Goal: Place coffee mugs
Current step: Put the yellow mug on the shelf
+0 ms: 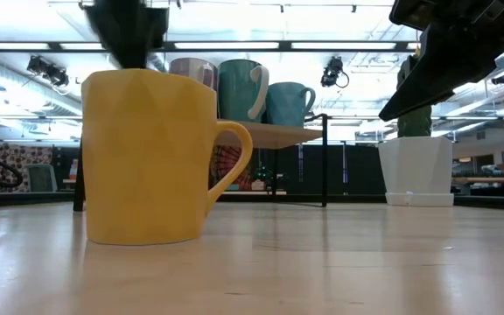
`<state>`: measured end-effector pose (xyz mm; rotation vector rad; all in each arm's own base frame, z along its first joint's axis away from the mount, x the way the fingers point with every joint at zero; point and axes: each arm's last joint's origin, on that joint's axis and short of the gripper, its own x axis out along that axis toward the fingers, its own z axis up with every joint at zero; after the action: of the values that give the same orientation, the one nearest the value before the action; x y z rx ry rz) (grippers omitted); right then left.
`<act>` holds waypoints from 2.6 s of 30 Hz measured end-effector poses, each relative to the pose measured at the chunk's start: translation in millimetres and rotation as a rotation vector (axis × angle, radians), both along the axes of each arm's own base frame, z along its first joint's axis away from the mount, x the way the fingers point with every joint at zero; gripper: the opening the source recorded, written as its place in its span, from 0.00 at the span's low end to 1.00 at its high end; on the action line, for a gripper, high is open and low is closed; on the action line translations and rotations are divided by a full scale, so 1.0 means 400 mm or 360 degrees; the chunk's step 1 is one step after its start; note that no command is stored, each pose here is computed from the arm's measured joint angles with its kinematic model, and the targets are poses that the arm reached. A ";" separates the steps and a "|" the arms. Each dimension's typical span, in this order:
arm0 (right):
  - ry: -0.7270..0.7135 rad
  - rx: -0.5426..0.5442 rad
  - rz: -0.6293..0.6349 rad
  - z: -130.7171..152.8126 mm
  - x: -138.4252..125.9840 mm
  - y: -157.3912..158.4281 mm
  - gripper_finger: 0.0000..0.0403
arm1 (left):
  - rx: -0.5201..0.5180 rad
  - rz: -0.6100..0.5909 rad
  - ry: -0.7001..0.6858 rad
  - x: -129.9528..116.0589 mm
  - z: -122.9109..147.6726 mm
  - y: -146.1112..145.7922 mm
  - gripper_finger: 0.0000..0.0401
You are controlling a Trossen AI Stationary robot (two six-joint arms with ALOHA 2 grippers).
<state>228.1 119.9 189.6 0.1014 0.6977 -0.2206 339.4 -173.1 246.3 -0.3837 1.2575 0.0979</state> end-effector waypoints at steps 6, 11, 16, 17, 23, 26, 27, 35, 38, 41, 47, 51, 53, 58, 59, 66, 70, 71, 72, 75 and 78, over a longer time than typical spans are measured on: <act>-0.0007 0.0004 0.0001 0.001 0.001 0.000 0.31 | 0.0077 0.0200 -0.0128 0.012 0.010 0.003 0.52; -0.0009 0.0001 0.0005 0.001 0.001 0.001 0.31 | 0.0028 0.0263 -0.0293 0.033 0.021 -0.006 0.51; -0.0012 0.0001 0.0008 0.002 0.002 0.001 0.31 | 0.0059 0.0251 -0.0366 0.039 0.025 -0.007 0.51; -0.0013 0.0001 0.0008 0.002 0.002 0.001 0.31 | 0.0082 0.0257 -0.0357 0.037 0.023 -0.005 0.51; -0.0015 0.0002 0.0009 0.002 0.002 0.002 0.31 | 0.0126 0.0289 -0.0339 0.037 0.011 -0.010 0.51; -0.0019 -0.0001 0.0015 0.002 0.002 0.002 0.31 | 0.0126 0.0263 -0.0284 0.041 -0.018 -0.023 0.51; -0.0023 0.0000 0.0016 0.003 0.003 0.002 0.31 | 0.0124 0.0248 -0.0276 0.045 -0.027 -0.027 0.51; -0.0037 0.0000 0.0032 0.005 0.005 0.004 0.31 | 0.0194 0.0189 -0.0208 0.048 -0.057 -0.028 0.49; -0.0039 0.0000 0.0031 0.005 0.005 0.004 0.31 | 0.0217 0.0153 -0.0208 0.049 -0.060 -0.029 0.43; -0.0039 -0.0004 0.0035 0.005 0.005 0.004 0.31 | 0.0237 0.0067 -0.0205 0.048 -0.061 -0.030 0.33; -0.0039 0.0002 0.0039 0.006 0.005 0.004 0.31 | 0.0243 -0.0312 -0.0145 0.043 -0.063 -0.032 0.08; -0.0047 0.0011 0.0046 0.006 0.004 0.008 0.31 | 0.0241 -0.0633 -0.0107 0.033 -0.061 -0.035 0.05; -0.0058 0.0013 0.0056 0.008 0.004 0.011 0.31 | 0.0250 -0.0812 -0.0075 0.022 -0.059 -0.038 0.07; -0.0066 0.0015 0.0060 0.009 0.005 0.012 0.31 | 0.0268 -0.1252 -0.0009 -0.005 -0.052 -0.036 0.07; -0.0066 0.0015 0.0060 0.009 0.005 0.012 0.31 | 0.0286 -0.1321 -0.0002 -0.009 -0.050 -0.034 0.07; -0.0065 0.0015 0.0061 0.009 0.005 0.012 0.31 | 0.0382 -0.1584 0.0015 -0.020 -0.047 -0.026 0.09; -0.0064 0.0015 0.0064 0.009 0.004 0.013 0.31 | 0.0366 -0.1389 0.0050 -0.020 -0.048 -0.025 0.16; -0.0064 0.0014 0.0064 0.009 0.004 0.013 0.31 | 0.0359 -0.1334 0.0058 -0.019 -0.048 -0.025 0.18; -0.0064 0.0014 0.0063 0.009 0.004 0.013 0.31 | 0.0347 -0.1288 0.0064 -0.019 -0.048 -0.025 0.21; -0.0065 0.0014 0.0063 0.009 0.004 0.013 0.31 | 0.0298 -0.1181 0.0082 -0.022 -0.047 -0.031 0.30; -0.0065 0.0015 0.0063 0.009 0.004 0.013 0.31 | 0.0255 -0.1033 0.0107 -0.023 -0.047 -0.033 0.40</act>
<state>229.8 125.2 193.0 0.1007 0.6596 -0.1770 330.1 -186.3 227.3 0.1780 1.3754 -0.3425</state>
